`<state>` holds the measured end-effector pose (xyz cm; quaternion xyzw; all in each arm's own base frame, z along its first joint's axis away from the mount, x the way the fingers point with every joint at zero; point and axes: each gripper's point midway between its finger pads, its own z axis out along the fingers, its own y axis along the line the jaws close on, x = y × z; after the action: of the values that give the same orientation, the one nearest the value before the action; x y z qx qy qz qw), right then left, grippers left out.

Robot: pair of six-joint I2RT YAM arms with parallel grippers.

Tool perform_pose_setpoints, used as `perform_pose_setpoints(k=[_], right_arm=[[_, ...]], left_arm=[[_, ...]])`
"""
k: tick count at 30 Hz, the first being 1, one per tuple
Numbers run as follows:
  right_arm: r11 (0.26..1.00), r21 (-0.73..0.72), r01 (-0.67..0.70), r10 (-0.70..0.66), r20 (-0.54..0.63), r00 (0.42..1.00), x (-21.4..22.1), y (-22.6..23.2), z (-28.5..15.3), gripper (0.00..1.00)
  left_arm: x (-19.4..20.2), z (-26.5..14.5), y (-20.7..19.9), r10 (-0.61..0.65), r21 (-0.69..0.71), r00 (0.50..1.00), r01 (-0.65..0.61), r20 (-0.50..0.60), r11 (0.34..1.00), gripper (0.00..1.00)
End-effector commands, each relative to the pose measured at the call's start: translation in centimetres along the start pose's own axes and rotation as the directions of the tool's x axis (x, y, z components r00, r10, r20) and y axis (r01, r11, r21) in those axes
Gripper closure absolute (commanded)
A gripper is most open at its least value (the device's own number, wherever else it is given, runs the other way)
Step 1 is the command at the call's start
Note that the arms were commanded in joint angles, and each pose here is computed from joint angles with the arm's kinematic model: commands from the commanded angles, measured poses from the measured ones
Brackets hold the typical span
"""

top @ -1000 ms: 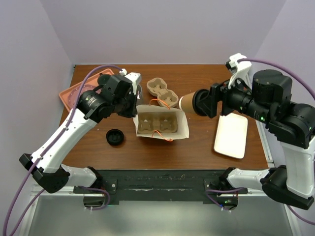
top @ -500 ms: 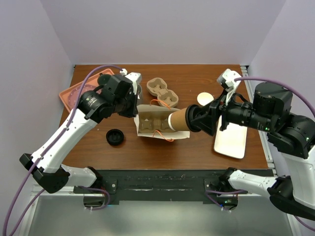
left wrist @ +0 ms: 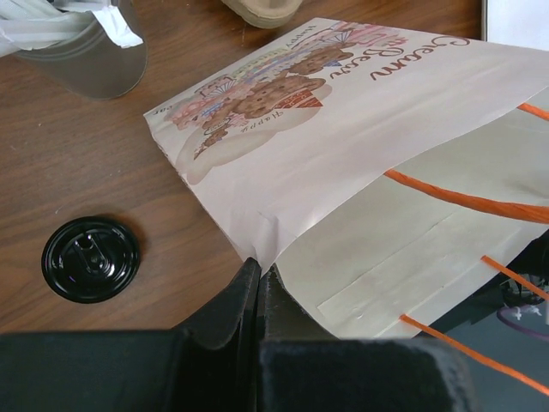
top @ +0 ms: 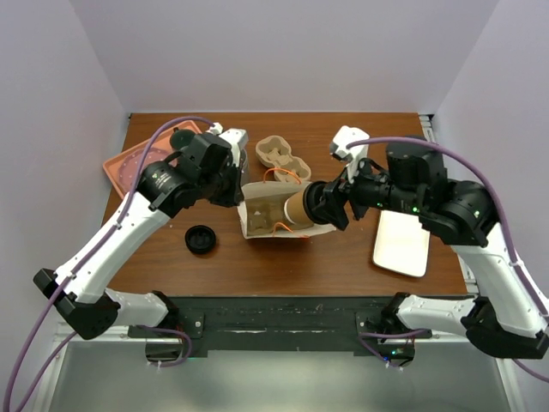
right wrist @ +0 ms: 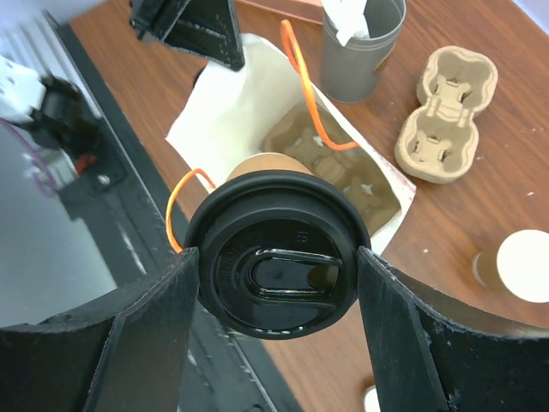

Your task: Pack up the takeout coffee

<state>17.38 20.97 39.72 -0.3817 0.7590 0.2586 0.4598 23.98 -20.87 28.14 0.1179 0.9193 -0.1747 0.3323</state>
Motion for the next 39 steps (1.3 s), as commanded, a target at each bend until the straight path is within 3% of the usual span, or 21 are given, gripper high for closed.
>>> perform_pose_setpoints(k=[1, 9, 16, 21, 25, 33, 39], right_arm=[[0.986, 0.079, 0.149, -0.15, 0.007, 0.989, -1.1, -0.6, 1.1, 0.78], [0.917, 0.106, 0.384, -0.371, -0.118, 0.921, 0.4, -0.6, 3.7, 0.77], [0.793, 0.07, 0.605, -0.571, -0.263, 0.778, 3.8, -0.2, 6.0, 0.76], [0.75, 0.099, 0.654, -0.625, -0.22, 0.75, 3.1, -0.3, 8.1, 0.76], [0.708, 0.029, 0.705, -0.682, -0.231, 0.694, 4.8, 0.2, 9.7, 0.78], [0.631, -0.11, 0.768, -0.765, -0.256, 0.591, 9.0, 0.5, 10.6, 0.8], [0.511, -0.017, 0.859, -0.829, -0.272, 0.488, 9.3, -1.5, 11.7, 0.77]], left_arm=[[-2.0, -0.9, -1.3, -0.043, 0.076, 0.994, 0.036, 0.098, 0.996, 1.0], [-2.9, -1.0, -4.6, -0.036, 0.299, 0.967, -0.042, 0.251, 0.953, 1.0], [-2.4, -0.5, -4.9, 0.001, 0.329, 0.96, -0.097, 0.281, 0.939, 1.0], [-1.0, -0.1, -4.8, 0.088, 0.342, 0.952, -0.191, 0.294, 0.92, 1.0], [0.0, 0.8, -4.1, 0.179, 0.312, 0.949, -0.258, 0.261, 0.914, 1.0], [-1.5, -1.0, -5.0, 0.2, 0.334, 0.908, -0.33, 0.369, 0.883, 1.0], [-0.3, -1.1, -4.7, 0.249, 0.334, 0.885, -0.39, 0.394, 0.858, 1.0]])
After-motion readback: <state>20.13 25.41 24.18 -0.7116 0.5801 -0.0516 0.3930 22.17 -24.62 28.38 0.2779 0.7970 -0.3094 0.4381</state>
